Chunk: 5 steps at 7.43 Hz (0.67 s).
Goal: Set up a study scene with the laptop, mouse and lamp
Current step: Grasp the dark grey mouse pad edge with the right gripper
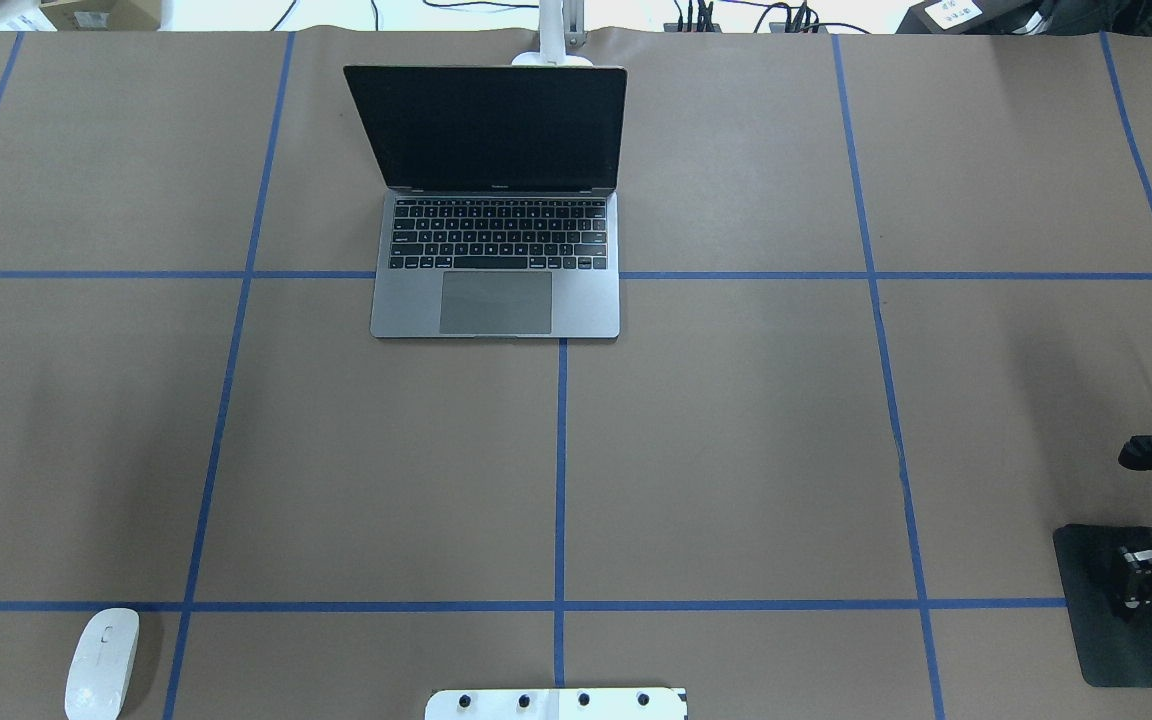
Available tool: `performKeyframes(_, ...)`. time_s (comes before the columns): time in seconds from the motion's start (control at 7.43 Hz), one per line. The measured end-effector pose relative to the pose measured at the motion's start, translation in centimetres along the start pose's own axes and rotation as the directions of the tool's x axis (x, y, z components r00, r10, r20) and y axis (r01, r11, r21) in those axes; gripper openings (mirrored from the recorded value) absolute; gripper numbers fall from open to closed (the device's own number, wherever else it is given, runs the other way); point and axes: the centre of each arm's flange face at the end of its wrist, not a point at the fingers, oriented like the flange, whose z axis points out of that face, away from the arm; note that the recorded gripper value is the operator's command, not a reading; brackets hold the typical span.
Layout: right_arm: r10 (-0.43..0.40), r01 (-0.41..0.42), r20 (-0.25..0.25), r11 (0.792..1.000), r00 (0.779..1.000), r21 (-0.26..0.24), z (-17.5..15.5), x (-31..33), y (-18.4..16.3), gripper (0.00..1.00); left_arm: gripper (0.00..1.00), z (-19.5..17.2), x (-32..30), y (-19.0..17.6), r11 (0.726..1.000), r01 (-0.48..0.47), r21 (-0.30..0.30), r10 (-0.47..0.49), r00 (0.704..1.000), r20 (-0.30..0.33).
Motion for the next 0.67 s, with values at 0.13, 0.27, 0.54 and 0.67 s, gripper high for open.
performKeyframes(0.13, -0.001, 0.001, -0.012, 1.0, 1.0, 0.009, 0.0, 0.1, 0.0, 0.0, 1.0, -0.1, 0.0, 0.0, 1.0, -0.001, 0.002, 0.001, 1.0, 0.0)
performKeyframes(0.27, -0.003, 0.003, -0.019, 1.0, 1.0, 0.016, -0.1, 0.0, 0.0, 0.0, 1.0, -0.2, 0.0, 0.0, 1.0, -0.005, 0.004, 0.005, 1.0, 0.0)
performKeyframes(0.54, -0.022, 0.023, -0.011, 0.999, 1.0, 0.038, -1.1, -1.0, 0.2, 0.0, 1.0, -1.1, -1.0, 0.3, 1.0, -0.018, -0.005, 0.018, 1.0, 0.001)
performKeyframes(0.67, -0.034, 0.033, 0.009, 0.997, 0.999, 0.068, -2.7, -1.7, 0.4, 0.0, 1.0, -1.7, -2.0, 0.6, 1.0, -0.024, -0.015, 0.024, 1.0, 0.005)
